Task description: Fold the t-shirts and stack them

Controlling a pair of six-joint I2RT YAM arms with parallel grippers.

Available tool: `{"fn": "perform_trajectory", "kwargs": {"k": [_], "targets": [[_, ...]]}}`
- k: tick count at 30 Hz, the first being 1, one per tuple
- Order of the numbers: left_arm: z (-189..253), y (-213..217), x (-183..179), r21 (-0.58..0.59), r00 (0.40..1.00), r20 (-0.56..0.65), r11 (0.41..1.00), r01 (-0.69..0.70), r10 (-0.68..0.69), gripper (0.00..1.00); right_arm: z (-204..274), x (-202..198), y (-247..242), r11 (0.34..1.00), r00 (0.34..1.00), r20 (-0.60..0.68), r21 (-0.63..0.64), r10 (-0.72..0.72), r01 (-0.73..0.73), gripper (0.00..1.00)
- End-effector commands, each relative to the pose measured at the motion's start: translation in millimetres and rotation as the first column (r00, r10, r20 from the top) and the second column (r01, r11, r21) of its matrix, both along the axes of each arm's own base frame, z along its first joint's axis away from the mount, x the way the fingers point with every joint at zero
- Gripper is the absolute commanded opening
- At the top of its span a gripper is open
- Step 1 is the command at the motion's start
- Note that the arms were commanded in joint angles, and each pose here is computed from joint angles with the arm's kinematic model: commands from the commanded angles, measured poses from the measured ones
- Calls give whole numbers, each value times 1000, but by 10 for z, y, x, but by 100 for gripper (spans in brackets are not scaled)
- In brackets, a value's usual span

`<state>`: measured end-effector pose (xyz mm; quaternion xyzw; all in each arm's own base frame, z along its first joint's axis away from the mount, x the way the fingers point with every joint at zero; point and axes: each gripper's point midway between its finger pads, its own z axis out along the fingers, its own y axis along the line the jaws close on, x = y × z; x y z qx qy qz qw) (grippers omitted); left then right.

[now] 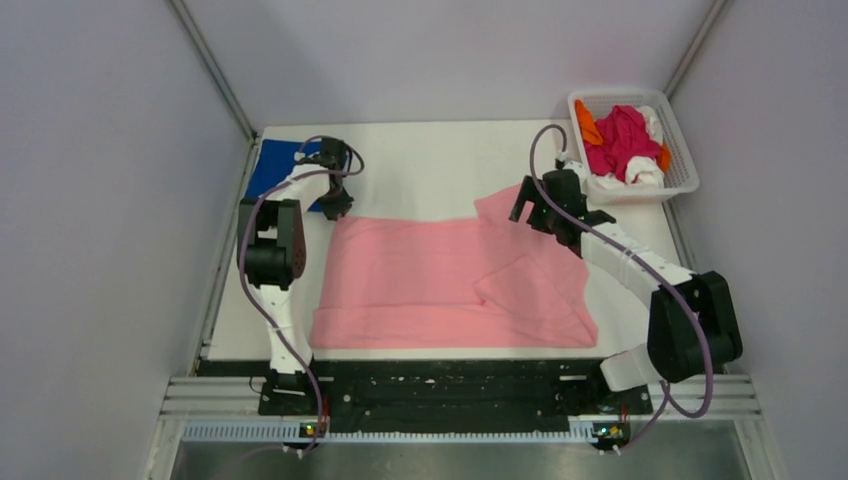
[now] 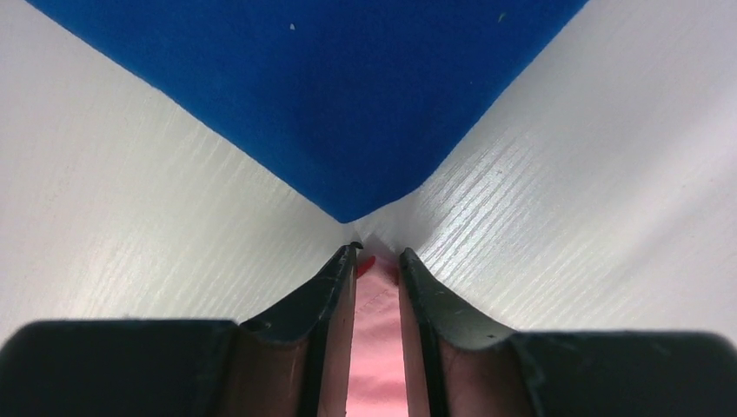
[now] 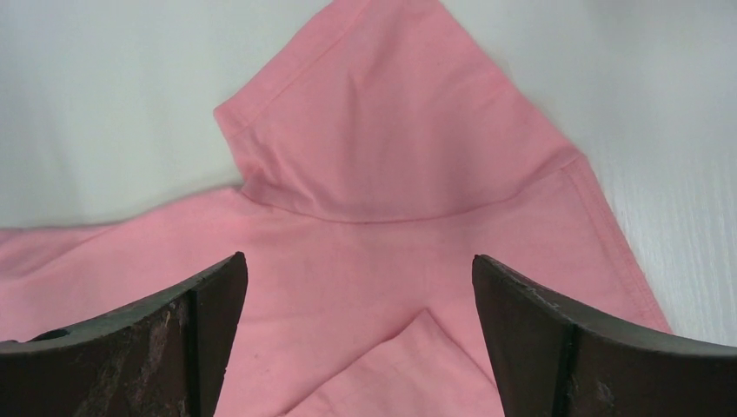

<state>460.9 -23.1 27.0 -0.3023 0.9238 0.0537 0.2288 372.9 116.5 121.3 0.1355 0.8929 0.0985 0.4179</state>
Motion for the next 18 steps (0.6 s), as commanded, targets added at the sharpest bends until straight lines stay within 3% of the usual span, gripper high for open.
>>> {"fn": "perform_trajectory", "kwargs": {"k": [1, 4, 6, 11, 18], "targets": [[-1, -40, -161, 0, 999, -49, 1000, 12, -12, 29, 204, 369, -43, 999, 997, 74, -31, -24, 26, 99], [-9, -60, -172, 4, 999, -51, 1000, 8, -8, 16, 200, 555, -58, 998, 997, 76, -44, -30, 33, 99], [-7, -56, -171, 6, 999, -50, 1000, 4, -4, 0, 173, 681, -39, 998, 997, 71, -53, -22, 26, 99], [98, -41, -151, 14, 1000, -25, 1000, 7, -6, 0, 82, 1129, 77, 991, 996, 74, -125, 52, -42, 97], [305, -67, -169, 2, 999, 37, 1000, 25, -26, 0, -290, 1756, 235, 966, 991, -5, -226, 131, -128, 82]]}}
